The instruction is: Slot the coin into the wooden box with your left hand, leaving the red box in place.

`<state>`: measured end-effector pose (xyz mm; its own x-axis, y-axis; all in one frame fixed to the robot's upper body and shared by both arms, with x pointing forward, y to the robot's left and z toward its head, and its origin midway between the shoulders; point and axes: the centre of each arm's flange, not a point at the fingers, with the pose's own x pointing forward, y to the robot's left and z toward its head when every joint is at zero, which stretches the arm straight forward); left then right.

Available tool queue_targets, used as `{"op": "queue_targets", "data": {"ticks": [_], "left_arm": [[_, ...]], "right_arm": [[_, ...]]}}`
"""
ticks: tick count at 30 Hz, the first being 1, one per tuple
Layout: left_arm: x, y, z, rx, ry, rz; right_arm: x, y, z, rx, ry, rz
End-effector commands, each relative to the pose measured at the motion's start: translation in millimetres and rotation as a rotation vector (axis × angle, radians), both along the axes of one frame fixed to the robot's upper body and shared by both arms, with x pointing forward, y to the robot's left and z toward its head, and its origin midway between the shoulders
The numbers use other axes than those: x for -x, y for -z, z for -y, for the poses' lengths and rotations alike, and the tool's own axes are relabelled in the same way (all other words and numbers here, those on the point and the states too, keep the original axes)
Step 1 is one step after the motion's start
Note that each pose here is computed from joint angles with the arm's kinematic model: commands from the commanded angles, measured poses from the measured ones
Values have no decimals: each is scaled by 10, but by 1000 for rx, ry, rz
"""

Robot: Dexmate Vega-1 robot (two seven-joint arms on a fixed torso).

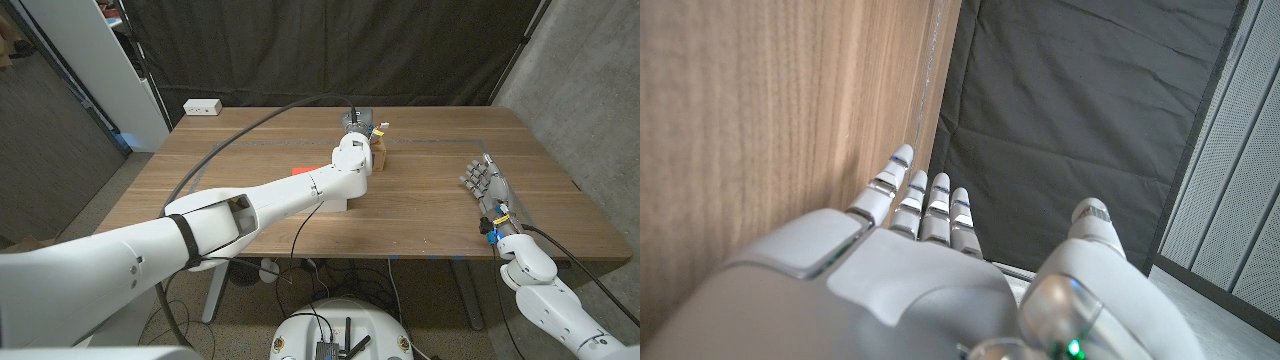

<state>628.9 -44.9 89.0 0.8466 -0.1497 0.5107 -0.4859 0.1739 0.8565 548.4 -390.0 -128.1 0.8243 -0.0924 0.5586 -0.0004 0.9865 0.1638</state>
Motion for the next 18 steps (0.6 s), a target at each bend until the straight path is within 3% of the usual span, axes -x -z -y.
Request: {"op": "queue_targets", "data": {"ticks": [1, 18], "left_arm": [[-46, 47, -28, 0, -4, -20], [-68, 130, 26, -26, 6, -30]], "right_arm": [[-15, 6, -3, 6, 3, -3], [-3, 37, 8, -6, 7, -3]]}}
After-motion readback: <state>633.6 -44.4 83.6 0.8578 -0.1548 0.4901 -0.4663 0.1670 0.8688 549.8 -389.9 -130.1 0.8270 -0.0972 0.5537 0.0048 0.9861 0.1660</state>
